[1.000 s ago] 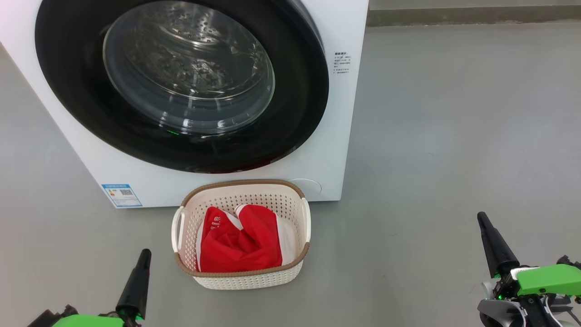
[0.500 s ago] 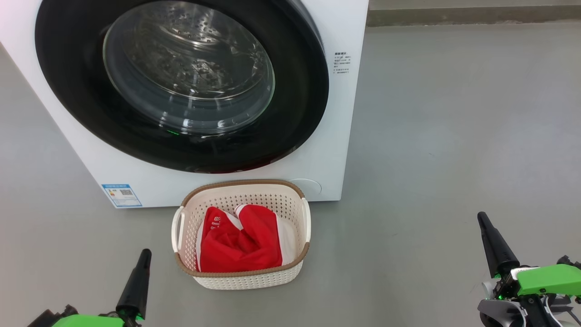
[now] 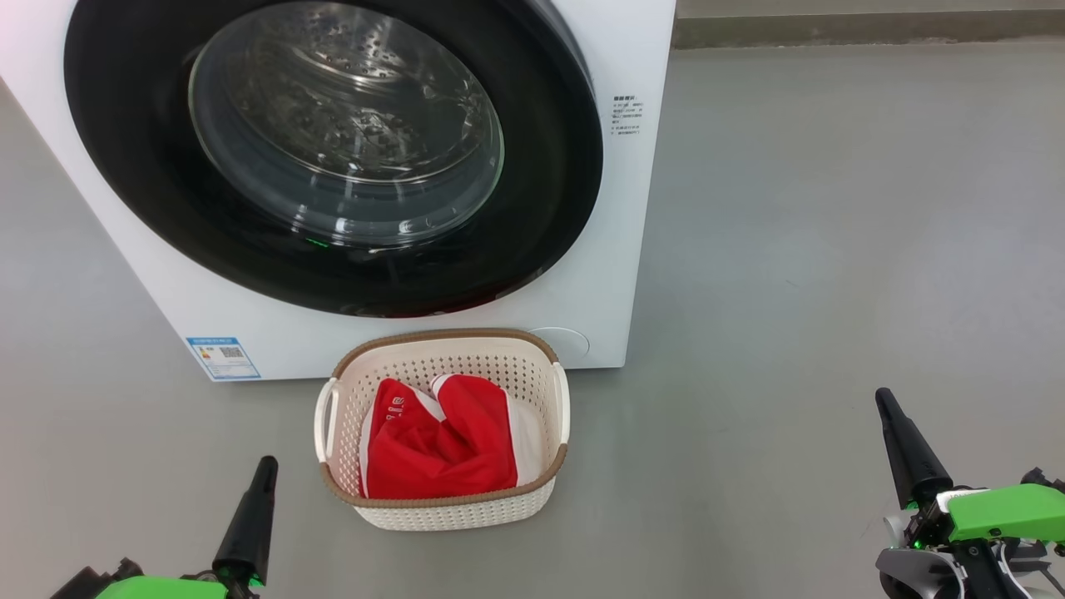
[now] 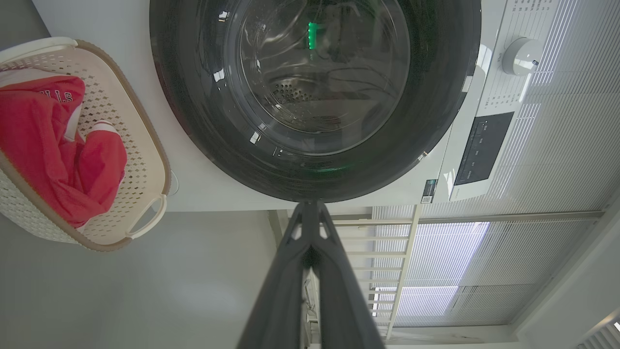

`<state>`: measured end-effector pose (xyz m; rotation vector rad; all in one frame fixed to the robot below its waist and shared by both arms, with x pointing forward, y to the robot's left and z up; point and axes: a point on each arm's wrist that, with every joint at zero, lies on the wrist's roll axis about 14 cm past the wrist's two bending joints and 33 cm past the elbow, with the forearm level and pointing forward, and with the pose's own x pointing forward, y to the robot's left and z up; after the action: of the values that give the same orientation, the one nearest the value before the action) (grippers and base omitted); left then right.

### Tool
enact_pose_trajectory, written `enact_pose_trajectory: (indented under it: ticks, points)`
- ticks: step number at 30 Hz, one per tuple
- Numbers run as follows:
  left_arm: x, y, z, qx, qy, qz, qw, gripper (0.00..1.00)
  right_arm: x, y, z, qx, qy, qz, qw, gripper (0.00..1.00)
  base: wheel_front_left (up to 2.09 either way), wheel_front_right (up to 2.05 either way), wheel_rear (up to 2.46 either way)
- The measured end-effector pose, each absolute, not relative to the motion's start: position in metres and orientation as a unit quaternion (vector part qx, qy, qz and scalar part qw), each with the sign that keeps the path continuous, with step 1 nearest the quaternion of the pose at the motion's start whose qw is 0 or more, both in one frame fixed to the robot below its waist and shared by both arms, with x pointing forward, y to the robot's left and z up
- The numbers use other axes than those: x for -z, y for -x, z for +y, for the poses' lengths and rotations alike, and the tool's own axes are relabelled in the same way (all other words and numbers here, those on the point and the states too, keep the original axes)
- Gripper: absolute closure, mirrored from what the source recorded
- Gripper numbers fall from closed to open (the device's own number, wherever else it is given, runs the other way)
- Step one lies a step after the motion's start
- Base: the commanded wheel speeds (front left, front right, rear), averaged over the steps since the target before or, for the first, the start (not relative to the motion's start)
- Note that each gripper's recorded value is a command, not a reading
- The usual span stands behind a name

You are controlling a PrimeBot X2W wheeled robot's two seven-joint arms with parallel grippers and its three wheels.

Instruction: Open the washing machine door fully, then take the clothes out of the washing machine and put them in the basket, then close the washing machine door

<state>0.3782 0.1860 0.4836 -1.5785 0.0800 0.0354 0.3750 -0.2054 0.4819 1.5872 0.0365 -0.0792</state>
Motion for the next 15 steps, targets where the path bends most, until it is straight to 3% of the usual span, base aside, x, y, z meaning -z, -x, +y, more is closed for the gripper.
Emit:
enact_pose_trajectory:
  ticks: [15]
  points:
    - [-0.4837, -0.3782, 0.1859, -0.016, 0.710, 0.036, 0.704, 1.00, -0.4819, -0.3750, -0.2054, 0.036, -0.712, 0.017, 0.701, 1.00, 0.00, 0.00, 0.00]
